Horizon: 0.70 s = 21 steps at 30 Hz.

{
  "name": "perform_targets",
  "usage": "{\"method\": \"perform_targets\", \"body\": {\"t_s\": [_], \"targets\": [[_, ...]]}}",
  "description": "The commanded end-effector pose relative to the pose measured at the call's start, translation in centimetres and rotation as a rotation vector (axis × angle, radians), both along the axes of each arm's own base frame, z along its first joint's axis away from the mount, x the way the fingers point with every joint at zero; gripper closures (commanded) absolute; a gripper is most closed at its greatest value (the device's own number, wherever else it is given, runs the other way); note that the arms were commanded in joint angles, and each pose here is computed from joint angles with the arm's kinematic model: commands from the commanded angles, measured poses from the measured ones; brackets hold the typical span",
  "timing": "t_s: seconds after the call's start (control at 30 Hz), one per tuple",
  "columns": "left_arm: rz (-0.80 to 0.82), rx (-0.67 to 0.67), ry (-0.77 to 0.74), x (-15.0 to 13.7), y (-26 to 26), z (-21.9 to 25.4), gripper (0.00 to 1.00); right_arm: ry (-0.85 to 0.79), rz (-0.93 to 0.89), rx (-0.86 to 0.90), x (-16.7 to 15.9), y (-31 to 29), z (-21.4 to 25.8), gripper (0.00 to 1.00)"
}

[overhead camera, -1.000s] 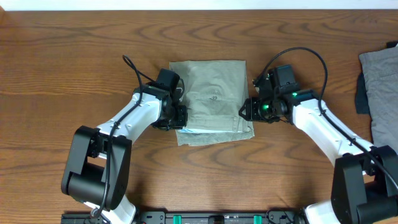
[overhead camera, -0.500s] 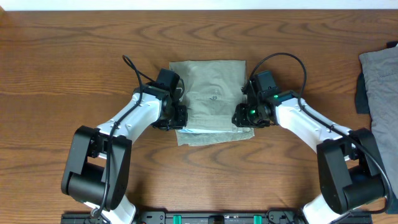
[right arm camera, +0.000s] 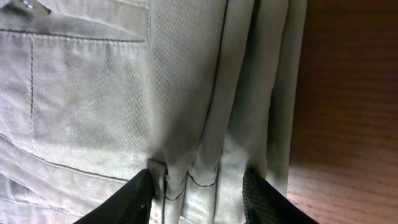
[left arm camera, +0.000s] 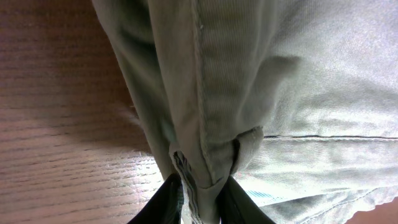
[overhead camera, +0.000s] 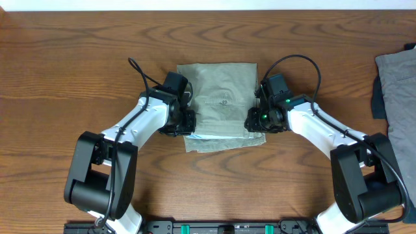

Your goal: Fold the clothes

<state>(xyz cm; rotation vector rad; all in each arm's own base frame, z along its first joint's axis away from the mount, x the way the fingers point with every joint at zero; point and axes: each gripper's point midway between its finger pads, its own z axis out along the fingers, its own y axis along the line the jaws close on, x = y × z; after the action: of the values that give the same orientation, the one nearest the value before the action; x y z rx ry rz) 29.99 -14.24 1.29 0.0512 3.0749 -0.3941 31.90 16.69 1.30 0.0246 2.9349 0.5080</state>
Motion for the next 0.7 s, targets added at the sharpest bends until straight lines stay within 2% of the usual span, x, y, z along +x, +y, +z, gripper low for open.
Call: {"method": "perform_targets", "body": {"t_s": [0.0,0.13,0.2,0.43,0.6,0.67], "targets": [[0.012,0.006,-0.007,0.7,0.1,0.1,0.78,0.008,-0.014,-0.002,-0.1,0.1,-0.3,0.55],[0.012,0.002,-0.016,0.9,0.0,0.4,0.77,0.011,-0.018,0.010,-0.1,0.3,-0.2,0.56],[0.012,-0.006,-0.031,1.1,-0.1,0.9,0.68,0.012,-0.018,0.009,-0.1,0.3,-0.2,0.55],[0.007,-0.084,-0.121,1.6,-1.0,4.8,0.52,0.016,-0.032,0.011,-0.1,0.3,-0.2,0.55],[0.001,-0.121,-0.167,1.4,-1.4,7.0,0.51,0.020,-0.040,0.013,-0.1,0.3,-0.3,0.56],[0.055,-0.094,-0.156,1.4,-0.8,7.0,0.50,0.026,-0.053,0.015,-0.1,0.3,-0.3,0.55]]}}
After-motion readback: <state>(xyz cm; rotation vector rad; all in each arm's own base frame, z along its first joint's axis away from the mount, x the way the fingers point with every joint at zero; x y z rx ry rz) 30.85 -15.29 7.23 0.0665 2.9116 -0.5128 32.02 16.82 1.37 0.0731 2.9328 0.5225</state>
